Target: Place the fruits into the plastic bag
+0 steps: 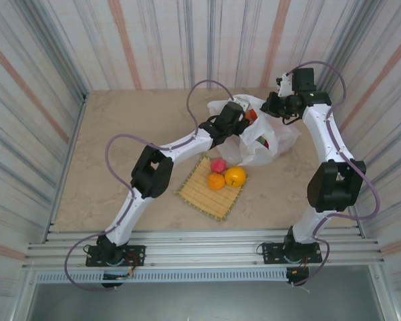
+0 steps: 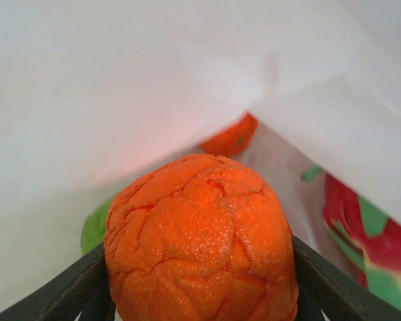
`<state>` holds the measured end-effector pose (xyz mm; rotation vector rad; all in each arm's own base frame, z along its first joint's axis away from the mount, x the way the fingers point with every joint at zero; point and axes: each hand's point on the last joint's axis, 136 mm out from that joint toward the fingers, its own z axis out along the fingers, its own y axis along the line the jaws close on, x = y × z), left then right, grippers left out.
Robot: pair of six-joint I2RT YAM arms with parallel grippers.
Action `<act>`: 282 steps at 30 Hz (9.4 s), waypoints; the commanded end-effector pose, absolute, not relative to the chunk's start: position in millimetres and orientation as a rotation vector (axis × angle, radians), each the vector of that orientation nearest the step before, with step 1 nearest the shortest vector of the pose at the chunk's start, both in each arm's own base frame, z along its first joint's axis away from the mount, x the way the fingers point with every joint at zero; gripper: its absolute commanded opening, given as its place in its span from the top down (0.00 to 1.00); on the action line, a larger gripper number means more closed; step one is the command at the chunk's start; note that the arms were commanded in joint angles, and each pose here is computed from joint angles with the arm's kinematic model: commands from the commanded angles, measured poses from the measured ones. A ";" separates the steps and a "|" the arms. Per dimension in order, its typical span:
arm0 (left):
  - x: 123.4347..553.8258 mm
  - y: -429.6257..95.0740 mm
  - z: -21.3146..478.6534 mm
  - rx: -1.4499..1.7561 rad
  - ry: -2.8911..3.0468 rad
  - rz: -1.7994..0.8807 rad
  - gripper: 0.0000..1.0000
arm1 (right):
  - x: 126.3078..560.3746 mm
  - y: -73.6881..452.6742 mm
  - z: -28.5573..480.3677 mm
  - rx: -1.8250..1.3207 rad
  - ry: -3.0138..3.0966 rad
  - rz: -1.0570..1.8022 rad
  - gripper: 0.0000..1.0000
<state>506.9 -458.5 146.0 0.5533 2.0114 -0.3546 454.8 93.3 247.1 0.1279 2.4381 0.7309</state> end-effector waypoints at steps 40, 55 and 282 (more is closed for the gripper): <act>503.5 -475.2 162.7 0.547 1.949 -0.564 0.21 | 454.6 90.2 255.3 0.134 2.419 0.751 1.00; 392.2 -419.7 172.6 0.660 2.039 -0.616 0.25 | 452.4 85.9 253.0 0.143 2.420 0.740 1.00; 464.3 -364.8 132.5 0.326 2.119 -0.971 0.95 | 460.0 84.6 282.7 0.187 2.302 0.784 1.00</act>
